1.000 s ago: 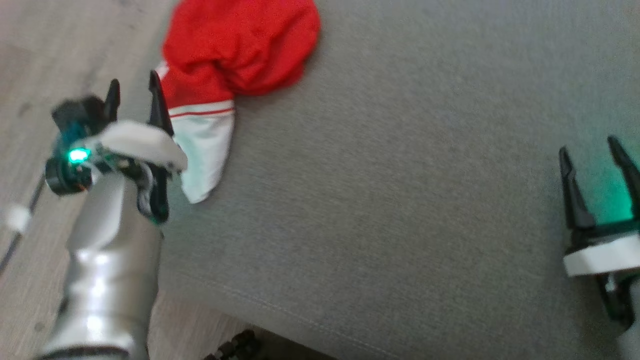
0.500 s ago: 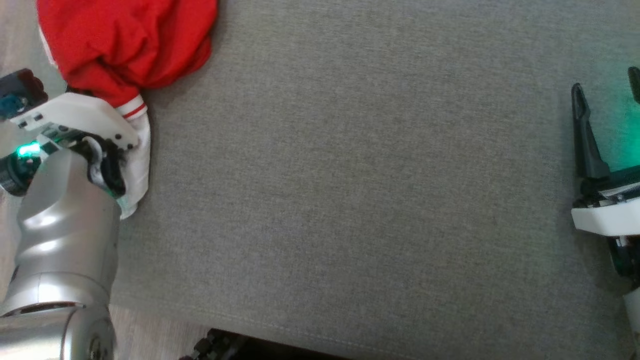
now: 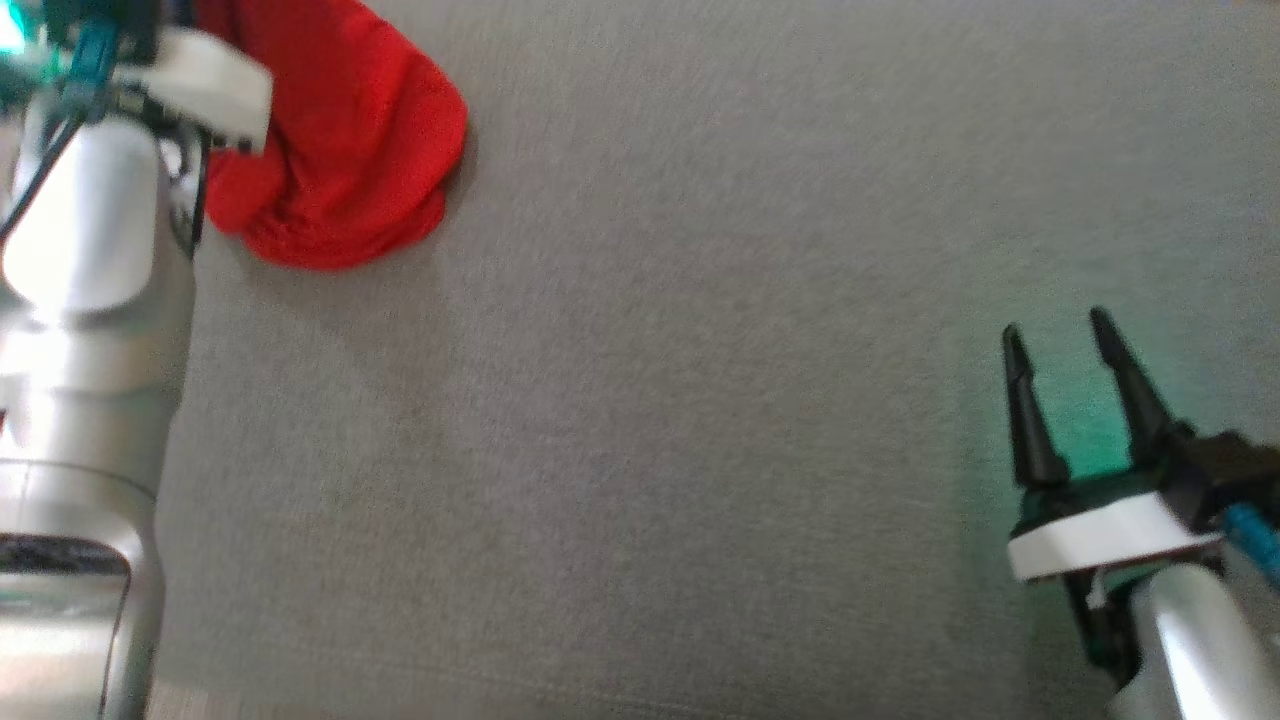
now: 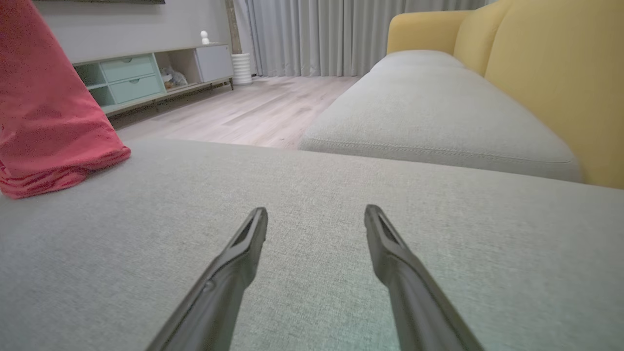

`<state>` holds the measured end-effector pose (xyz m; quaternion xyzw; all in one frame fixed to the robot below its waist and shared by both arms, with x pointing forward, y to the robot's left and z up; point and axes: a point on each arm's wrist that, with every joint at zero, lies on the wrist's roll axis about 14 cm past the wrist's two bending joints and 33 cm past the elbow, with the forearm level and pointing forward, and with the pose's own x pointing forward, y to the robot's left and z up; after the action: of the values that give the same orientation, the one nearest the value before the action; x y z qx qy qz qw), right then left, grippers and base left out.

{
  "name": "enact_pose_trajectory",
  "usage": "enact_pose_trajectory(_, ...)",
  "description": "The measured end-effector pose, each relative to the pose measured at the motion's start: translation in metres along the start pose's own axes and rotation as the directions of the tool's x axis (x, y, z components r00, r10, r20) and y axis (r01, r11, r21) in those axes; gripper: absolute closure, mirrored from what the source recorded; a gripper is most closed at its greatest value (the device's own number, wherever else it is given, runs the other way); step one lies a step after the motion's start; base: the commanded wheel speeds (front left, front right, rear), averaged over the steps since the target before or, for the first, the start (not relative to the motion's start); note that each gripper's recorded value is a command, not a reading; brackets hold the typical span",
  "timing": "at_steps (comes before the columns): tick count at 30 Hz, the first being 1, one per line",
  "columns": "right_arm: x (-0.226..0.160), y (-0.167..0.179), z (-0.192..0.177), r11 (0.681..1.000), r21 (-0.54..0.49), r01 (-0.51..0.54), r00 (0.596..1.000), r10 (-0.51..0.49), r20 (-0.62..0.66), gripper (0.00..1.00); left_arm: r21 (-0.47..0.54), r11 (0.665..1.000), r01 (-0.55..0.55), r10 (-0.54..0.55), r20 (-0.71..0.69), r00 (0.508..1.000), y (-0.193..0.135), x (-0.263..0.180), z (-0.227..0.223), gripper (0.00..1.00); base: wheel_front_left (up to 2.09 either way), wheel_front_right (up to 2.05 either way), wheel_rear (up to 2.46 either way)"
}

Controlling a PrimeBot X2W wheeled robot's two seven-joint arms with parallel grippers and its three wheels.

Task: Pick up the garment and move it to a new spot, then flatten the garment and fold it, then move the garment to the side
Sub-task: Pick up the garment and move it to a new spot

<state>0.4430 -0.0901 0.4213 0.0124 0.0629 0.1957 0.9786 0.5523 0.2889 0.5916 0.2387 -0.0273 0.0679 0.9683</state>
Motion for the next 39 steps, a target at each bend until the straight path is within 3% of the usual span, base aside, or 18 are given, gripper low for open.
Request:
enact_pose_trajectory(7, -0.063, -0.01, 0.029, 0.992, 0.019, 0.125, 0.99, -0.126, 0.064, 0.0, 0.06, 0.992, 0.113, -0.127, 0.364, 0.923, -0.025, -0.005, 0.161, 1.0, 0.0, 0.0, 0.0)
enact_pose_trajectory(15, -0.137, -0.044, 0.044, 0.946, 0.048, 0.322, 0.937, -0.325, 0.124, 0.0, 0.111, 0.968, 0.227, -0.243, 0.654, 0.717, -0.083, -0.034, 0.33, 1.0, 0.0, 0.0, 0.0)
enact_pose_trajectory(21, -0.185, -0.063, 0.047, 0.896, 0.069, 0.438, 0.883, -0.443, 0.152, 0.0, 0.089, 0.921, 0.38, -0.329, 0.701, 0.633, -0.14, -0.059, 0.375, 1.0, 0.0, 0.0, 0.0)
enact_pose_trajectory(25, -0.205, -0.072, 0.045, 0.867, 0.09, 0.49, 0.853, -0.498, 0.157, 0.0, 0.112, 0.853, 0.51, -0.437, 0.687, 0.58, -0.197, -0.079, 0.369, 1.0, 0.0, 0.0, 0.0)
enact_pose_trajectory(26, -0.205, -0.072, 0.045, 0.867, 0.09, 0.49, 0.853, -0.498, 0.157, 0.0, 0.112, 0.853, 0.51, -0.437, 0.687, 0.58, -0.197, -0.079, 0.369, 1.0, 0.0, 0.0, 0.0)
enact_pose_trajectory(28, -0.209, -0.074, 0.043, 0.86, 0.093, 0.502, 0.847, -0.51, 0.151, 0.0, 0.126, 0.799, 0.588, -0.515, 0.648, 0.561, -0.235, -0.09, 0.342, 1.0, 0.0, 0.0, 0.0)
enact_pose_trajectory(32, -0.207, -0.076, 0.035, 0.854, 0.098, 0.512, 0.845, -0.521, 0.119, 0.0, 0.077, 0.657, 0.75, -0.668, 0.52, 0.532, -0.305, -0.123, 0.249, 1.0, 0.0, 0.0, 0.0)
enact_pose_trajectory(35, -0.202, -0.072, 0.025, 0.858, 0.114, 0.5, 0.856, -0.51, 0.084, 0.0, -0.034, 0.531, 0.847, -0.766, 0.408, 0.497, -0.342, -0.172, 0.166, 1.0, 0.0, 0.0, 0.0)
enact_pose_trajectory(36, -0.198, -0.069, 0.021, 0.863, 0.117, 0.492, 0.862, -0.502, 0.073, 0.0, -0.069, 0.468, 0.881, -0.807, 0.372, 0.458, -0.354, -0.199, 0.141, 0.93, 0.0, 0.0, 0.0)
enact_pose_trajectory(37, -0.195, -0.067, 0.018, 0.867, 0.118, 0.483, 0.868, -0.492, 0.062, 0.0, -0.117, 0.402, 0.908, -0.844, 0.336, 0.417, -0.365, -0.228, 0.117, 0.0, 0.0, 0.0, 0.0)
enact_pose_trajectory(38, -0.192, -0.064, 0.016, 0.872, 0.123, 0.474, 0.874, -0.483, 0.054, 0.0, -0.17, 0.352, 0.92, -0.872, 0.297, 0.388, -0.372, -0.255, 0.094, 0.0, 0.0, 0.0, 0.0)
enact_pose_trajectory(39, -0.19, -0.061, 0.014, 0.874, 0.131, 0.468, 0.878, -0.477, 0.049, 0.0, -0.228, 0.324, 0.918, -0.887, 0.264, 0.379, -0.375, -0.276, 0.075, 0.0, 0.0, 0.0, 0.0)
